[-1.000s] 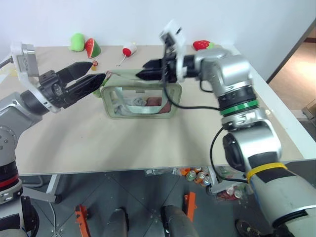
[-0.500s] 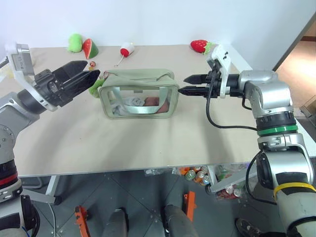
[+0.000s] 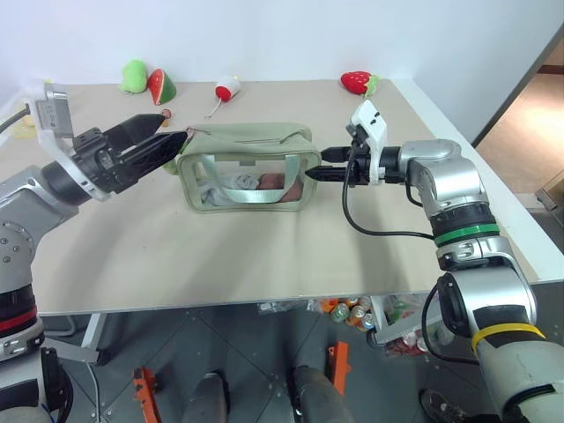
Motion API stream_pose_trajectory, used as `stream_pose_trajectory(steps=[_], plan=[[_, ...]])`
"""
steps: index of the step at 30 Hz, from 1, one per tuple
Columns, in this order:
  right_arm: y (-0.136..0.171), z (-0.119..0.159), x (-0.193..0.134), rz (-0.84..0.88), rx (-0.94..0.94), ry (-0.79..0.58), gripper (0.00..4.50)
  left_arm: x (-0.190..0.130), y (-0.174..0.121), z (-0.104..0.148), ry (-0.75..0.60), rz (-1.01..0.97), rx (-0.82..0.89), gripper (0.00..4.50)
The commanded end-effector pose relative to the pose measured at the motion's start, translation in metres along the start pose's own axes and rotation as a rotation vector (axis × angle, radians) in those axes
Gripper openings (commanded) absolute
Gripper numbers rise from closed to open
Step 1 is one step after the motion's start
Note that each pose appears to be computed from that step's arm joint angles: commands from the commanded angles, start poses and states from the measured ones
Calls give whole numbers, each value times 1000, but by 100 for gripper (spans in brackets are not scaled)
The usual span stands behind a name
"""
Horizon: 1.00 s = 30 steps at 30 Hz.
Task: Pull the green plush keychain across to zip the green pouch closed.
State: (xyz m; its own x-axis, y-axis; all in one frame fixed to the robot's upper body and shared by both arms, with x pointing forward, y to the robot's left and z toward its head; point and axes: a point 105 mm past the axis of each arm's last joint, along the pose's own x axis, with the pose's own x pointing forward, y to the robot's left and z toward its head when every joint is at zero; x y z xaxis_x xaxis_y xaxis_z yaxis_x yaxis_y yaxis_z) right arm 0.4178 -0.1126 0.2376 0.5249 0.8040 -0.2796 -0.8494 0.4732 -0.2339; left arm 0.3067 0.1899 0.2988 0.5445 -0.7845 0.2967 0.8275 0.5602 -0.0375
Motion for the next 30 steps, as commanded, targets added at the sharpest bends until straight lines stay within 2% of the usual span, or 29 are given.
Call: stream_pose_trajectory(steps=[1,4,5,6,9,12,17,21,26,30], plan=[[0,18,-1,0,-45,-49,164,10,-14,1,27,-73,47,450],[2,19,0,9,-47,-55,67,12,-14,-4,47,-80,54,450],[3,19,0,12,-47,-57,22,13,-13,-4,49,-79,53,450],[3,19,0,14,-47,-58,7,13,-13,-5,50,-79,52,450],[5,17,-1,21,-47,-60,7,12,-10,-7,58,-68,61,450],[7,15,-2,22,-45,-59,7,5,6,-4,59,1,84,450],[7,11,-4,17,-25,-55,7,-21,55,-1,53,233,75,450],[10,7,-4,29,-16,-49,7,-44,98,-21,151,434,77,450],[13,6,-2,26,-11,-50,7,-41,109,-39,217,456,89,450],[13,5,-3,20,-10,-51,7,-31,103,-50,253,404,82,450]])
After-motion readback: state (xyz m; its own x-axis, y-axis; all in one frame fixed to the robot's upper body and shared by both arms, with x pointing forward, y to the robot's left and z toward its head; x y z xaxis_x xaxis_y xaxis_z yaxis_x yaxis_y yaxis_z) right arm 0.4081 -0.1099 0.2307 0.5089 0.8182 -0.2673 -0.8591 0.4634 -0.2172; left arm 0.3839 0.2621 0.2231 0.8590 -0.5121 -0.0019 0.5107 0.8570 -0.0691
